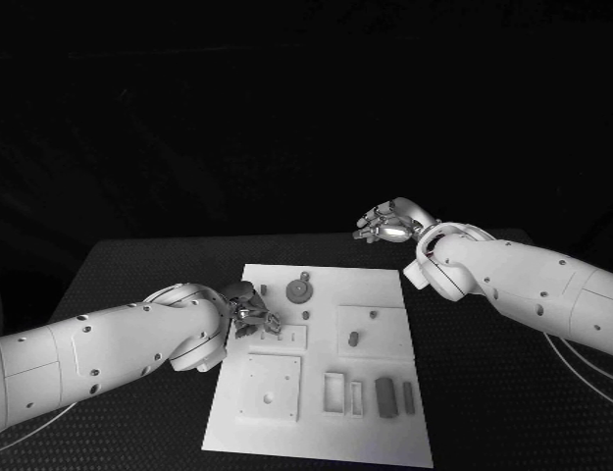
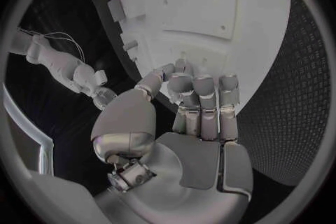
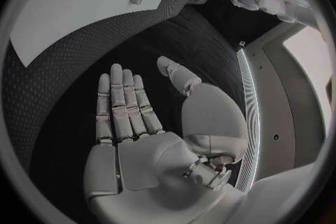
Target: Assemble the parts on the task board
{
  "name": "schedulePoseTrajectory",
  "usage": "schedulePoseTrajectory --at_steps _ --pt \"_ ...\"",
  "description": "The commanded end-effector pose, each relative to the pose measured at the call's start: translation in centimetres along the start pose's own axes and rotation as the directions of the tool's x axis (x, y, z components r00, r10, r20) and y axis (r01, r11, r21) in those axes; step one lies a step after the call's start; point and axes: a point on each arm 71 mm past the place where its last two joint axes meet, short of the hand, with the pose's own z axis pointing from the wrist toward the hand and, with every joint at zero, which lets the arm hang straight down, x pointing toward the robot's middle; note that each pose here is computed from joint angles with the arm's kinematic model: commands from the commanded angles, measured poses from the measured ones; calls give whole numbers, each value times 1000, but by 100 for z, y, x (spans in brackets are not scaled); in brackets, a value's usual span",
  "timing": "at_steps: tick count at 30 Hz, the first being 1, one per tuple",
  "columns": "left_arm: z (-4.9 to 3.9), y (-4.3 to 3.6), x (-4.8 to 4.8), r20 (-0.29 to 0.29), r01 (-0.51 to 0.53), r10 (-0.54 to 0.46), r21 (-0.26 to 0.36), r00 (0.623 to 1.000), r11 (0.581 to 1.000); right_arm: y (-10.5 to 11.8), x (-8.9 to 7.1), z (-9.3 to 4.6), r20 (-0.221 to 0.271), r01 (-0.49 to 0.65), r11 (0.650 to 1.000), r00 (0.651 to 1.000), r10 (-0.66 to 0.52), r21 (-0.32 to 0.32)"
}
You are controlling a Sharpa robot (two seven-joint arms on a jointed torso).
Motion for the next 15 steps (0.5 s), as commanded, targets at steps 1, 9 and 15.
schedulePoseTrajectory --at_steps 1,9,15 --pt "12 -13 25 -4 -20 20 0 1000 1000 24 32 2 -38 -69 997 997 68 -19" --pt "30 -10 59 0 -16 16 -2 1000 1000 32 38 2 -39 -72 997 997 71 -23" --pt "35 -26 74 -7 -20 20 0 1000 1000 32 36 0 -38 -72 997 997 71 -22"
